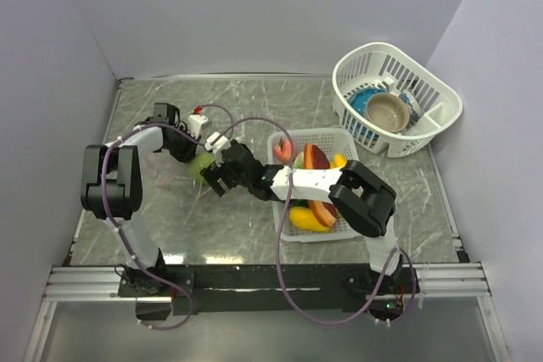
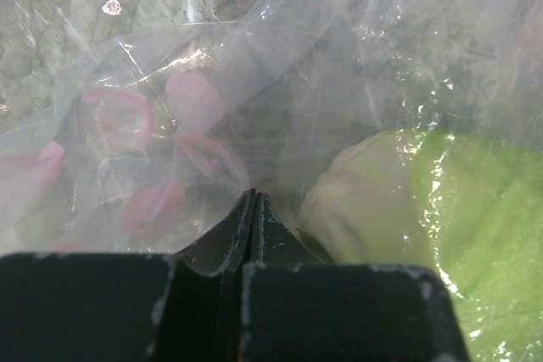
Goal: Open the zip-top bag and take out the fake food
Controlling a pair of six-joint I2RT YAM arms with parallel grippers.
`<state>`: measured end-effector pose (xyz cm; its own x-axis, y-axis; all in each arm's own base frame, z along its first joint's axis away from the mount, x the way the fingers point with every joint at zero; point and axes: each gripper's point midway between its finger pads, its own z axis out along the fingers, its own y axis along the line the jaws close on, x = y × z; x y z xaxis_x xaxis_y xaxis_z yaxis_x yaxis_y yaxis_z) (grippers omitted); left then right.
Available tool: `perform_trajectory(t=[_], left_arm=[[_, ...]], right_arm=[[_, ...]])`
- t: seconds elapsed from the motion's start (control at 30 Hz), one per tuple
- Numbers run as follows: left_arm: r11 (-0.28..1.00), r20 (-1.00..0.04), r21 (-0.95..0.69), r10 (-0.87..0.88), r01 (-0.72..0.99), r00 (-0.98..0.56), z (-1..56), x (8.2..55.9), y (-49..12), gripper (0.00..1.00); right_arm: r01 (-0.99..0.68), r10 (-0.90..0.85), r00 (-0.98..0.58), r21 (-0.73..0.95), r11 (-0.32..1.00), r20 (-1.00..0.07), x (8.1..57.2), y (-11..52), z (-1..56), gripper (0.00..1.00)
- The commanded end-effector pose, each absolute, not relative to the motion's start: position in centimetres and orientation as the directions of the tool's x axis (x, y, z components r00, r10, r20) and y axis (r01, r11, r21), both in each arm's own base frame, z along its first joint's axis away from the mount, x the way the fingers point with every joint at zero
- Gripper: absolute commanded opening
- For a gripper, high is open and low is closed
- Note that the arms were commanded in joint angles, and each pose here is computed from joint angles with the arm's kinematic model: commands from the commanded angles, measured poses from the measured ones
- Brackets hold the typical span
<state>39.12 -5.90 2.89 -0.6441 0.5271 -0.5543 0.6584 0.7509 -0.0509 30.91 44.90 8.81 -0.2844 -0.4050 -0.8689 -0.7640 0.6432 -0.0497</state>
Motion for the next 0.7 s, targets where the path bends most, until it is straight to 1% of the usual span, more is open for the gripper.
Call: perform_trajectory(t=[0.0, 0.17, 0.3, 0.53, 0.67], left_arm=[[0.748, -0.551, -0.06, 0.527, 0.661, -0.647, 2.9, 38.9, -6.1, 0.02], [0.748, -0.547, -0.066, 0.526, 0.66, -0.651, 2.7, 38.9, -6.1, 0.02], [0.751, -0.549, -0.066, 0.523, 0.657, -0.652, 2.7, 39.0, -6.1, 0.02], [0.748, -0.557, -0.069, 0.52, 0.661, -0.647, 3.4, 39.1, -6.5, 0.02], [0.739, -0.558, -0.076, 0.525, 0.669, -0.643, 3.6, 38.9, -6.8, 0.02]], right_arm=[[-0.758, -0.34, -0.253, -0.033, 0.652, -0.906, 31.9, 46.0, 11.5, 0.97], [-0.776, -0.332, -0.25, -0.017, 0.63, -0.909, 32.2, 47.5, 11.7, 0.97], [-0.803, -0.363, -0.266, -0.003, 0.597, -0.893, 31.9, 48.7, 10.0, 0.97], [-0.797, -0.359, -0.33, 0.053, 0.602, -0.873, 31.3, 50.0, 7.8, 0.97], [-0.784, -0.356, -0.332, 0.046, 0.619, -0.873, 31.7, 50.0, 7.4, 1.0]])
